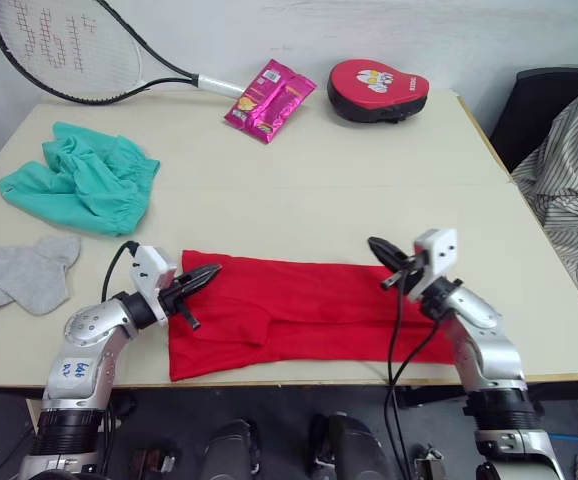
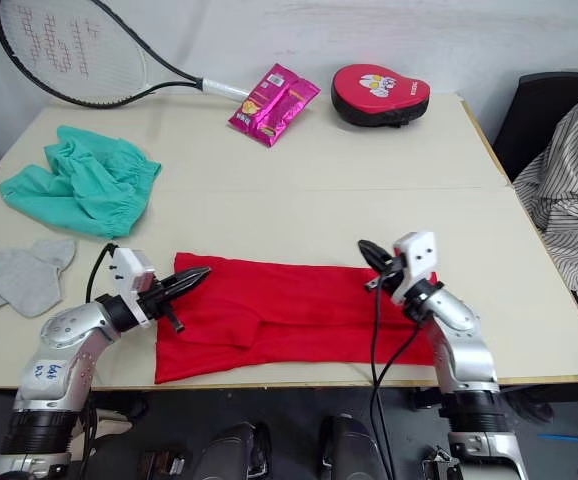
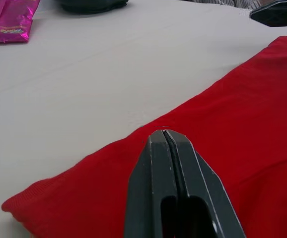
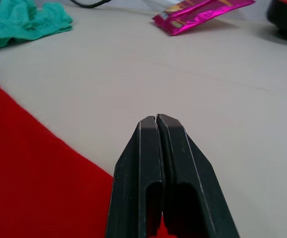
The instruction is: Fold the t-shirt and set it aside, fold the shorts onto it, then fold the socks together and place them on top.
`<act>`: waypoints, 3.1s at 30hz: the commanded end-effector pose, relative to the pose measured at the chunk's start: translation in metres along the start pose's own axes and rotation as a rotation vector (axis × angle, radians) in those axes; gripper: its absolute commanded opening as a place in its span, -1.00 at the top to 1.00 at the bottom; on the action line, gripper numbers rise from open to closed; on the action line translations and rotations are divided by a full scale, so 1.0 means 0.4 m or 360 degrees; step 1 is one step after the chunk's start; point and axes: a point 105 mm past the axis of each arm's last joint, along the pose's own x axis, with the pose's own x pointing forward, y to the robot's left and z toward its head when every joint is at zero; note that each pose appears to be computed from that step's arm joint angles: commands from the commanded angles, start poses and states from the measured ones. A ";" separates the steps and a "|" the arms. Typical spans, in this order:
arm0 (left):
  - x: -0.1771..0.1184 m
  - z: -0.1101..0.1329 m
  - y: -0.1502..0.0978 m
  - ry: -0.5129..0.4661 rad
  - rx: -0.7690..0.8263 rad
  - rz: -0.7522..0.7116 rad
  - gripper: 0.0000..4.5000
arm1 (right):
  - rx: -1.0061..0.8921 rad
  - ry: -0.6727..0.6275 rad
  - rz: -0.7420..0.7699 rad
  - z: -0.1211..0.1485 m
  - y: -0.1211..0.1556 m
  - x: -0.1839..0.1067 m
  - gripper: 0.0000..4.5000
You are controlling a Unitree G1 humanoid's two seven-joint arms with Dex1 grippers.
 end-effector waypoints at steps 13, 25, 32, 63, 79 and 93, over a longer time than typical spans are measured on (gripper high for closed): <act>-0.020 -0.093 0.046 0.0300 -0.0067 0.0281 1.00 | -0.0148 0.0209 -0.0094 -0.093 -0.084 -0.059 0.98; -0.090 0.026 0.070 -0.0043 -0.0093 0.0306 1.00 | -0.0271 0.0075 -0.0197 0.026 -0.191 -0.195 0.98; -0.046 0.071 -0.004 -0.0079 -0.0022 -0.0040 1.00 | -0.0287 0.0140 0.0162 0.011 -0.077 -0.159 0.98; -0.106 0.107 -0.168 -0.0161 0.0089 -0.0637 -1.00 | -0.0300 0.1347 0.1083 -0.003 -0.198 -0.151 0.36; -0.105 0.111 -0.032 -0.0339 0.0044 0.0096 -1.00 | -0.1136 0.0887 0.0344 0.151 -0.254 0.131 0.99; -0.115 0.098 0.053 -0.0125 0.0095 0.0008 -1.00 | -0.0653 0.0769 0.0208 0.198 -0.302 0.081 -0.37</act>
